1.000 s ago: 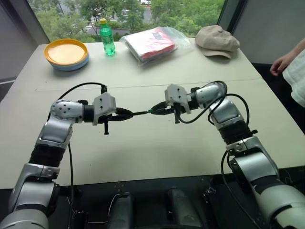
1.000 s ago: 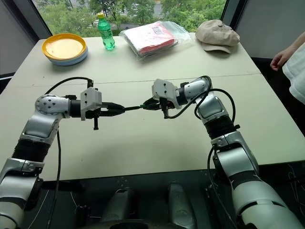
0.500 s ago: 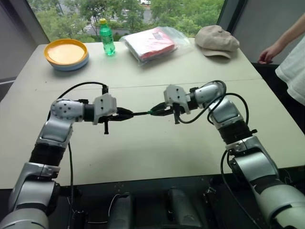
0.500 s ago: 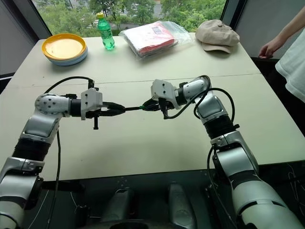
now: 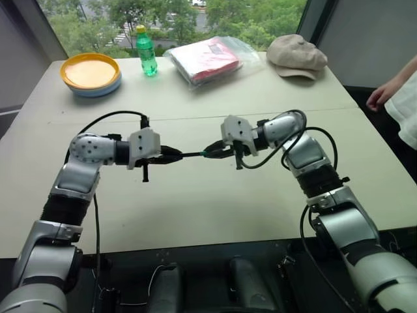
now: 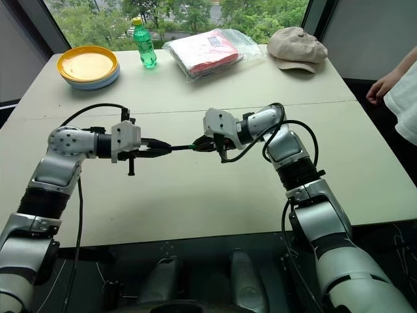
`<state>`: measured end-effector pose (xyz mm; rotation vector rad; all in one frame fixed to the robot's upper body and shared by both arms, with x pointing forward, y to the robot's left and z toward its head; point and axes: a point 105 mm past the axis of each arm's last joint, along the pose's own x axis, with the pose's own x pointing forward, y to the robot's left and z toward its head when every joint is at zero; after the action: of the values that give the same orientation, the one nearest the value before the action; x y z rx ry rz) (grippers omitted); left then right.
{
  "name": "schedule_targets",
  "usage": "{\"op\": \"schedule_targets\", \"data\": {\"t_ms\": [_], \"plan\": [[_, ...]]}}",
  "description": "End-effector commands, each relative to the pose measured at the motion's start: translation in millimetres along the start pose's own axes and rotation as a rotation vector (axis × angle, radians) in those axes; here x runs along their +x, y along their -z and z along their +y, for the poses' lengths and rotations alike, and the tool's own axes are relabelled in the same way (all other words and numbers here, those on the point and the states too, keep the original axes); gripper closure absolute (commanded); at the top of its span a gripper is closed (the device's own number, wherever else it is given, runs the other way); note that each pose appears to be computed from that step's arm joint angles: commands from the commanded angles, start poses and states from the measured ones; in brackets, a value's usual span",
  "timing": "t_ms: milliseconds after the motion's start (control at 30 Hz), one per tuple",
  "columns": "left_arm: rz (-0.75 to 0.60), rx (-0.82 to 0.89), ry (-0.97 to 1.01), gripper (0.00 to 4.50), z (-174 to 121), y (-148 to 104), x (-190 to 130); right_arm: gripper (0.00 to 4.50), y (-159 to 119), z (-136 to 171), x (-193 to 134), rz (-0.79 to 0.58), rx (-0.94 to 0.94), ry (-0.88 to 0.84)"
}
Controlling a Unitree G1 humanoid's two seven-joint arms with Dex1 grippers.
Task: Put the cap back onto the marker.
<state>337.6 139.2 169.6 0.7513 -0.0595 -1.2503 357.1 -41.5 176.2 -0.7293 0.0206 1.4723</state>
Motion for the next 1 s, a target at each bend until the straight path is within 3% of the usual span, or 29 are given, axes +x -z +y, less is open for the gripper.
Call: {"op": "schedule_targets", "data": {"t_ms": [33, 667, 1000], "plan": [[-0.02, 0.025, 0.005, 4.5, -0.4, -7.0, 6.0, 4.47, -46.8, 6.1, 17.3, -0.125, -0.137, -0.047], [0.019, 0.036, 0.02, 4.5, -1.3, 1.7, 8.2, 4.47, -59.9, 16.9, 36.9, -0.112, -0.204, -0.062], [0.023, 0.008, -0.003, 4.5, -3.6, 3.4, -0.1, 4.47, -43.3, 10.9, 29.6, -0.062, -0.19, -0.036]]}}
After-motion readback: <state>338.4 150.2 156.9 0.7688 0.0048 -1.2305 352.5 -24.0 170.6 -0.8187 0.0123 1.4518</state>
